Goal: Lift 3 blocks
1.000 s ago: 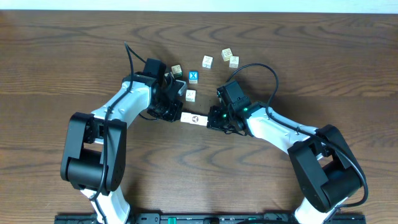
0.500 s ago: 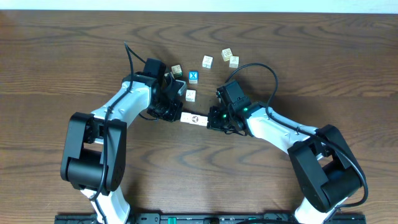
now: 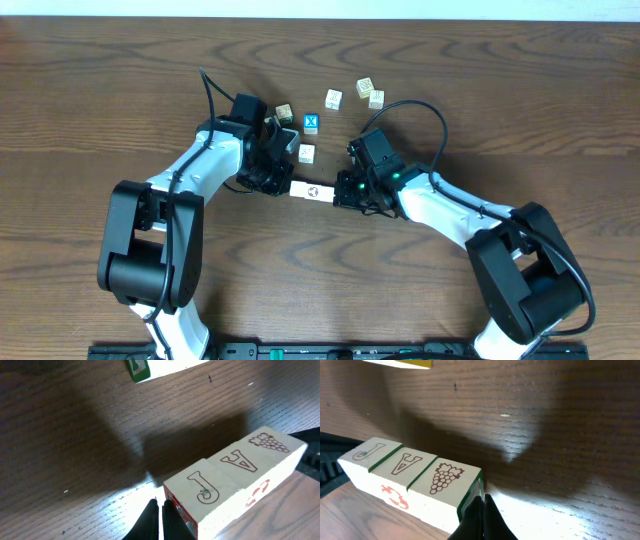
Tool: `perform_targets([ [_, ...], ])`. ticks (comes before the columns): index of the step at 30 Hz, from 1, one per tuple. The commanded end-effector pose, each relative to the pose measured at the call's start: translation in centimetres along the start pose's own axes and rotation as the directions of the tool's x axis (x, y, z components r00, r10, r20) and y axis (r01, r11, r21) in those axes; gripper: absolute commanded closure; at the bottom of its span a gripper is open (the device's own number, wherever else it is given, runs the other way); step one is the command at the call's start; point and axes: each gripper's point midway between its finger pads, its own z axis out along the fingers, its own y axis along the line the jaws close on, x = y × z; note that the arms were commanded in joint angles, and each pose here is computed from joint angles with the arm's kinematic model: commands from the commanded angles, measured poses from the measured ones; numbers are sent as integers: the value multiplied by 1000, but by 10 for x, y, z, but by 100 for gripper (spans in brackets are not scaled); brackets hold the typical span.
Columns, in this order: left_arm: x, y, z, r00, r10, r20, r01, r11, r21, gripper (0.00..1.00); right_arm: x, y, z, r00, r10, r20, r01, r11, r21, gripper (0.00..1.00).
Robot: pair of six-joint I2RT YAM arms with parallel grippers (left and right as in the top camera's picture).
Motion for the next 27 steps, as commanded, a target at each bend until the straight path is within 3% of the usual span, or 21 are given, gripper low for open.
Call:
perform_targets([
  [1, -1, -43, 1, 999, 36, 9, -37, 987, 156, 93, -2, 55, -21, 996, -93, -2, 91, 978, -187, 99],
  [27, -12, -45, -5, 999, 30, 31, -34, 988, 153, 93, -1, 56, -22, 992, -127, -3, 124, 974, -191, 99],
])
